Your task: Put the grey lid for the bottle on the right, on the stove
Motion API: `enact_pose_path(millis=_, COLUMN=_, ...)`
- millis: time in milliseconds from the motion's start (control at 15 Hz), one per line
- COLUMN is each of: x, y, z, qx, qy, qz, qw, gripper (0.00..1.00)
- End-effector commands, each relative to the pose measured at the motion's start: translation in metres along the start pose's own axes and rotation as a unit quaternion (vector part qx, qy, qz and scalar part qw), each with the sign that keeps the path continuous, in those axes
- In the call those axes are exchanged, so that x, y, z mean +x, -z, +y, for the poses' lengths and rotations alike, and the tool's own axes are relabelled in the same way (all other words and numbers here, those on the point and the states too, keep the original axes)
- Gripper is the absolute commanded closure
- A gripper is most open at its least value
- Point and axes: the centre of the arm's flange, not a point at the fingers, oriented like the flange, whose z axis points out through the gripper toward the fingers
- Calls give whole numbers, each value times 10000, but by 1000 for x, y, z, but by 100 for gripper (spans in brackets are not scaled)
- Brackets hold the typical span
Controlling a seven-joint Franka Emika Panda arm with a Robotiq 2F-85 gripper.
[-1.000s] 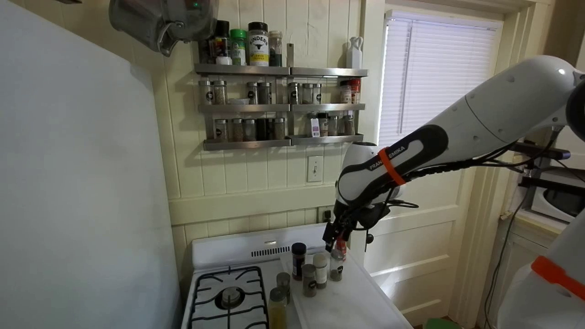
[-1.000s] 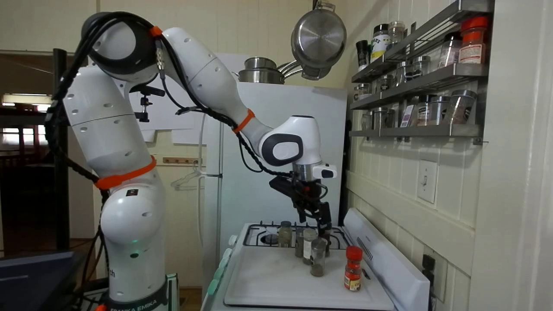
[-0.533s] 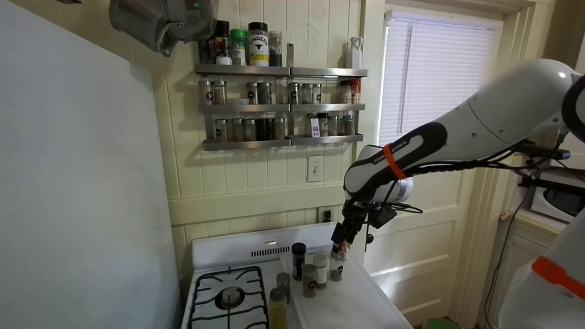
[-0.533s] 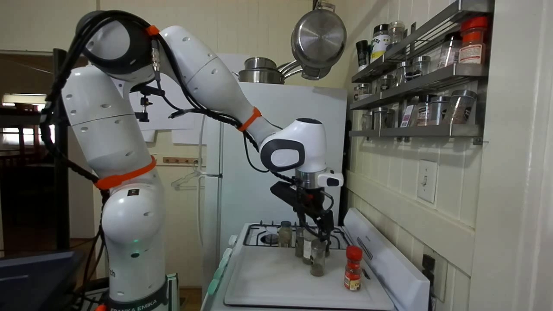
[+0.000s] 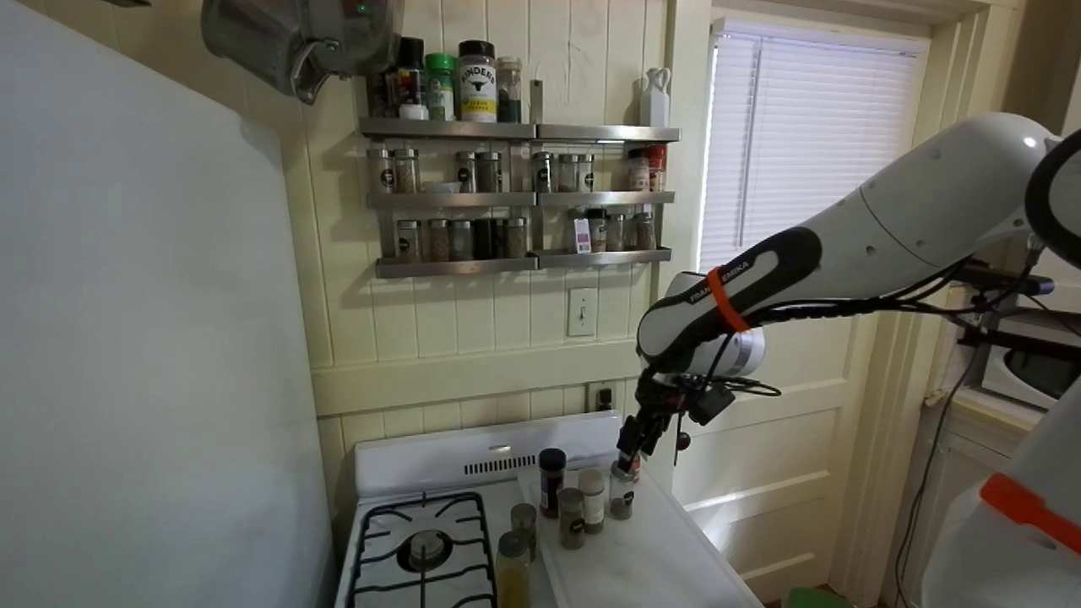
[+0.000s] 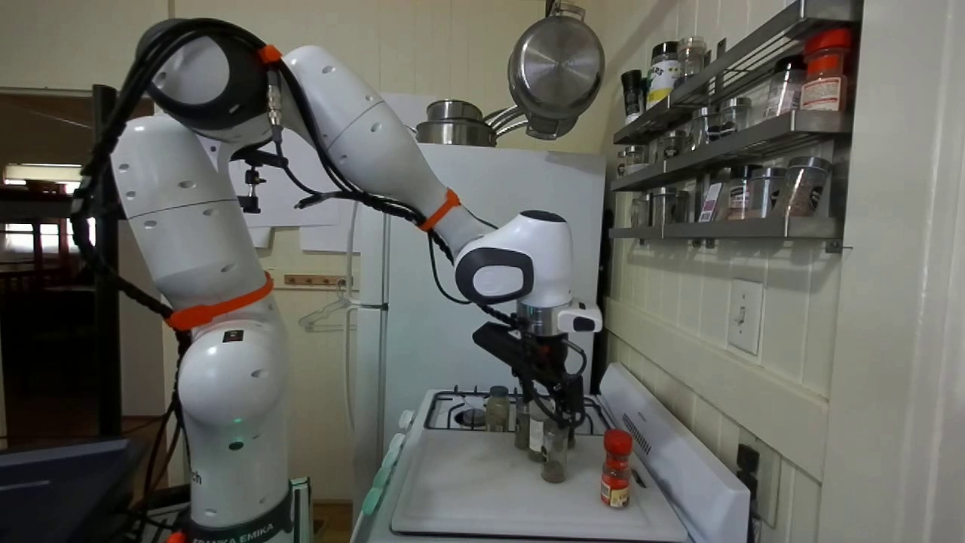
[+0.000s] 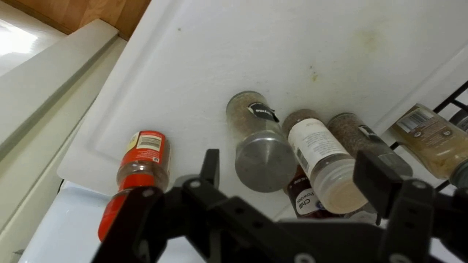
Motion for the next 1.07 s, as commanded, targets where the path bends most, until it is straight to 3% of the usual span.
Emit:
enact_pose_path(millis=0, x=-5, y=-12, z=6, qx=53, qy=72, qz=76, qw=9999, gripper=0)
enact_pose_path(millis=133, x=-5, y=-15, z=8, qx=50, qy=73, qz=61, qw=9999, gripper=5)
enact_pose_path(millis=200, x=-6, y=-16, z=10, qx=49, qy=85, qz=58, qw=9999, gripper=25)
enact_pose_path(millis=400, x=-6, y=-19, z=12, qx=32, qy=104, qz=65, qw=9999, gripper=38)
enact_pose_path(millis=600, x=-5, y=-22, z=14, qx=17, qy=125, qz=72, qw=9999, gripper=24)
enact_pose_path(millis=733, x=-4, y=-24, z=15, qx=-11, qy=124, qz=119, qw=9999, gripper=22)
enact_pose_path(millis=1000, x=-2, y=-26, z=18, qx=-68, qy=120, qz=227, qw=9996, gripper=49)
